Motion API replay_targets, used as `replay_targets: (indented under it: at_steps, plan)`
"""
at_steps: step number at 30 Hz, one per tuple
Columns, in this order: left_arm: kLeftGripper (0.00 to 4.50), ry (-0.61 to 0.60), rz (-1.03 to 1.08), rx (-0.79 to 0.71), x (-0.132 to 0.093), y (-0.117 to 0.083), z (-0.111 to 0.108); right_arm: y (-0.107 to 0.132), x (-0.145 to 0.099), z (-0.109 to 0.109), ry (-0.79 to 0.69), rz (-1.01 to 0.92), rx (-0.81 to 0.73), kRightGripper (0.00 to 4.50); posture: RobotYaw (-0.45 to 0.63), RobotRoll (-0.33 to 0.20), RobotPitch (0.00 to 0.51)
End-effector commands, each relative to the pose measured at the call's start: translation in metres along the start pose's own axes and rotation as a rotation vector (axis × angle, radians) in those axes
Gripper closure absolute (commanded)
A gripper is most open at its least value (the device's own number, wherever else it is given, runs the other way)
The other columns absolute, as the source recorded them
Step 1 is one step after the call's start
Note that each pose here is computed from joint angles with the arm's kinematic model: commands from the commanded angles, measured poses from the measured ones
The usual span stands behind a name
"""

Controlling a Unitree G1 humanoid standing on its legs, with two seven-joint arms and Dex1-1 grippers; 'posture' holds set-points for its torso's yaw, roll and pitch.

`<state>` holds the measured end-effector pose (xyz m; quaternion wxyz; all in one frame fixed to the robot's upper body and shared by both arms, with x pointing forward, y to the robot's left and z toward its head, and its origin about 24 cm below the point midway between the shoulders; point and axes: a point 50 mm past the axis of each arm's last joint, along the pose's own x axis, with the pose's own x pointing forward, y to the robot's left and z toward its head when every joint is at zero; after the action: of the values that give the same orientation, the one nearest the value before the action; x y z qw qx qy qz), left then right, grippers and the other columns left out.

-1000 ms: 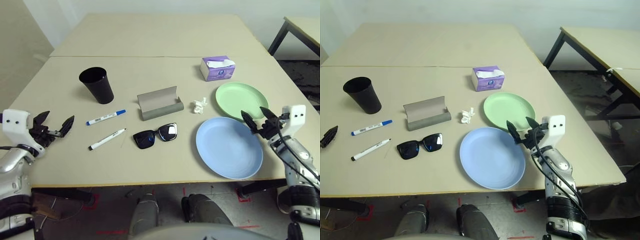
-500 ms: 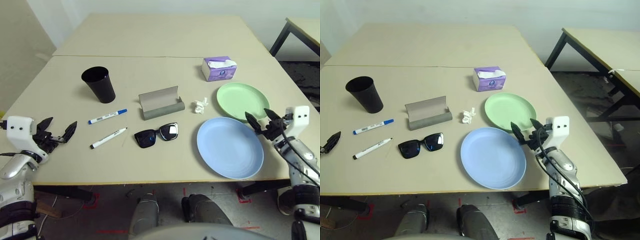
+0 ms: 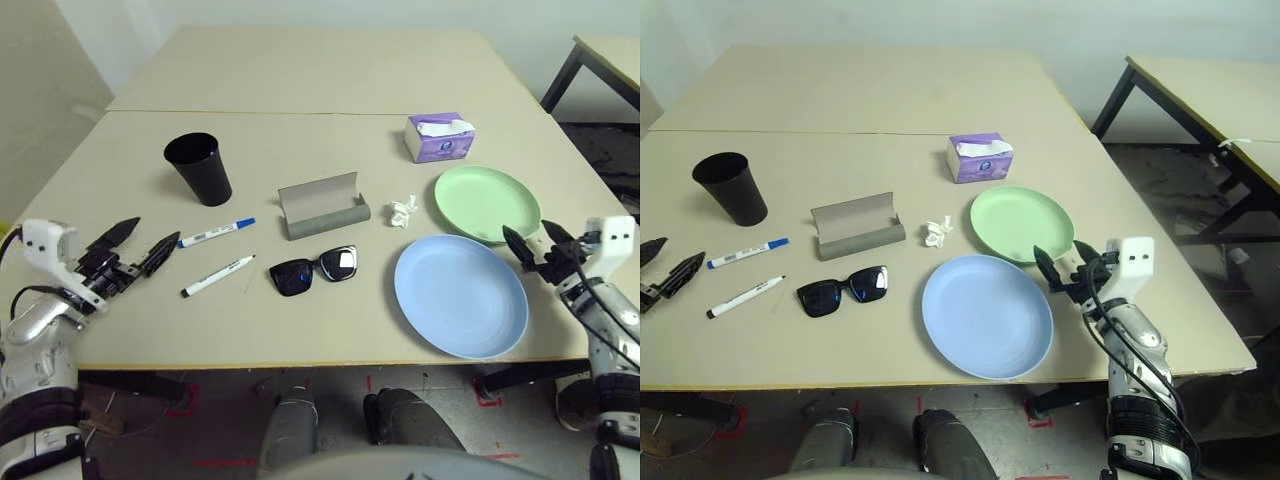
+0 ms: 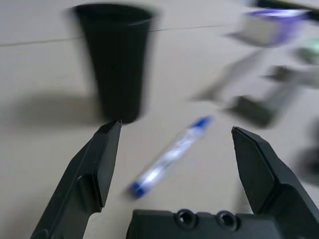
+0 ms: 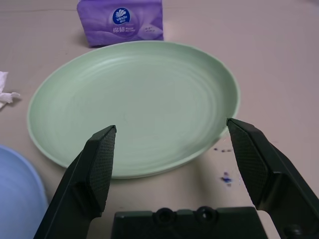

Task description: Organize and tidy the items on the table.

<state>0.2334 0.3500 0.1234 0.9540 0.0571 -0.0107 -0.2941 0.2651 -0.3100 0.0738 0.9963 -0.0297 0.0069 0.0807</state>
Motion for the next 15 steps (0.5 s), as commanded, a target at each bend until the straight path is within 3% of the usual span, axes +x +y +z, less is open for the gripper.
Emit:
replay_targets:
  at_steps: [1, 9, 15]
  plan:
    - [0.01, 0.019, -0.185, 0.018, 0.014, -0.009, 0.010, -0.010, -0.008, 0.003, -0.001, -0.026, -0.021, 0.00, 0.01, 0.000, 0.106]
    - [0.01, -0.003, -0.435, 0.086, 0.039, -0.023, 0.024, -0.018, -0.020, 0.011, -0.009, -0.053, -0.015, 0.00, -0.05, 0.000, 0.101]
    - [0.01, -0.021, -0.546, 0.104, 0.048, -0.027, 0.022, -0.021, -0.033, 0.024, 0.023, -0.045, -0.015, 0.00, -0.10, 0.000, 0.107]
